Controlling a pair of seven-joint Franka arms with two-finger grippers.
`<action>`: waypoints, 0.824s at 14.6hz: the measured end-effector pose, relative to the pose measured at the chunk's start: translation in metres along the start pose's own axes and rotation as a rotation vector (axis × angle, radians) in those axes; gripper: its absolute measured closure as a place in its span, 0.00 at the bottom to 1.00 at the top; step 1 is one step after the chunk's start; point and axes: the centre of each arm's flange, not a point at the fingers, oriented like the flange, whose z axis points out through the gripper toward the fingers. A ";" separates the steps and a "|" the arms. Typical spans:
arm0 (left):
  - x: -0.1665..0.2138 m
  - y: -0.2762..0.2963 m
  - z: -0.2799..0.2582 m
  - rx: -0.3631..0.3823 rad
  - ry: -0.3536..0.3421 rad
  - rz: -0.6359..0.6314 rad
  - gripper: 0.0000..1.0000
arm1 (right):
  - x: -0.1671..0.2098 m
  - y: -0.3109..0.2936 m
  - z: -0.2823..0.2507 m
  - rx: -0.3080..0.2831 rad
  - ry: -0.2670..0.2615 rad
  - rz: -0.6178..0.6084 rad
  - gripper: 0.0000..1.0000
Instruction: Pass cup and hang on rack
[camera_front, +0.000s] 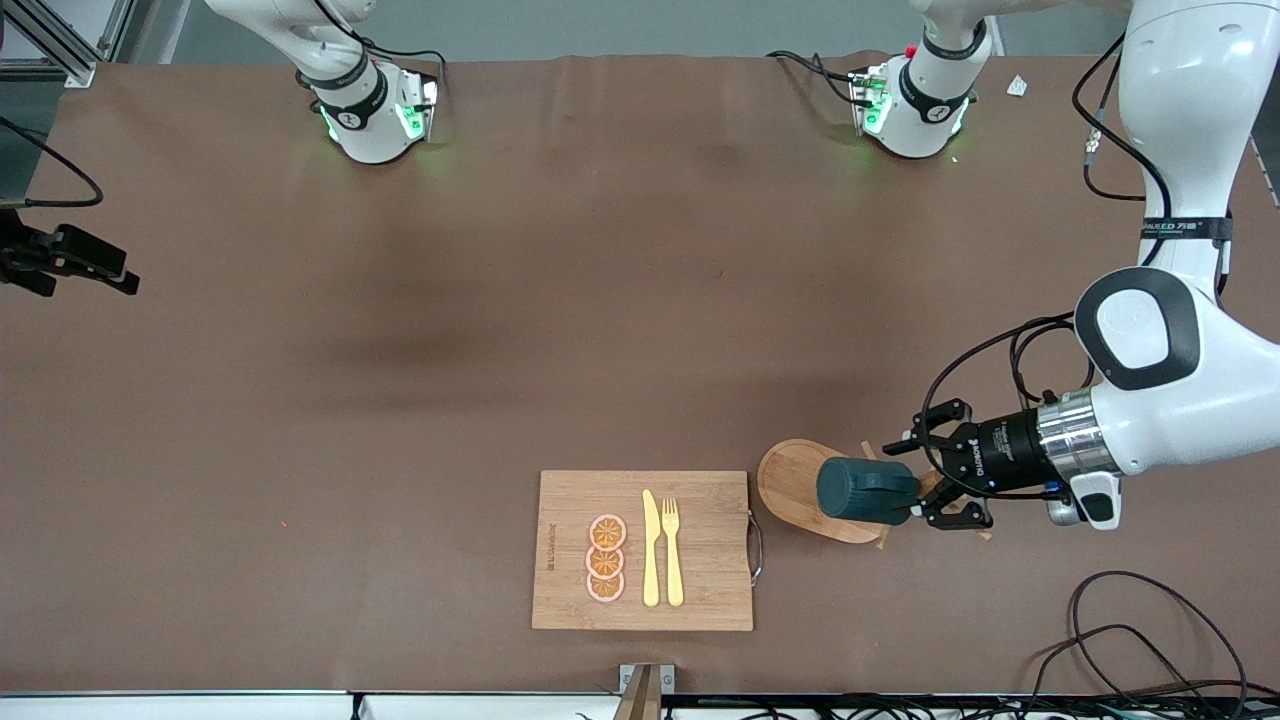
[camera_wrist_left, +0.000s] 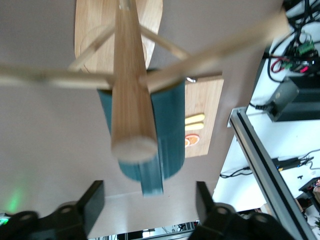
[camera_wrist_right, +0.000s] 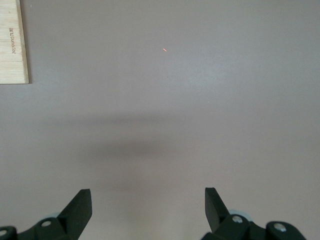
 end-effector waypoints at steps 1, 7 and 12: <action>-0.009 -0.001 -0.005 0.012 0.023 0.035 0.05 | 0.000 0.000 0.000 0.000 0.000 0.000 0.00; -0.103 -0.026 -0.049 0.144 0.258 0.456 0.00 | 0.000 0.000 -0.001 -0.001 0.001 0.000 0.00; -0.144 -0.061 -0.116 0.381 0.483 0.926 0.00 | 0.000 0.000 -0.002 -0.002 0.003 0.000 0.00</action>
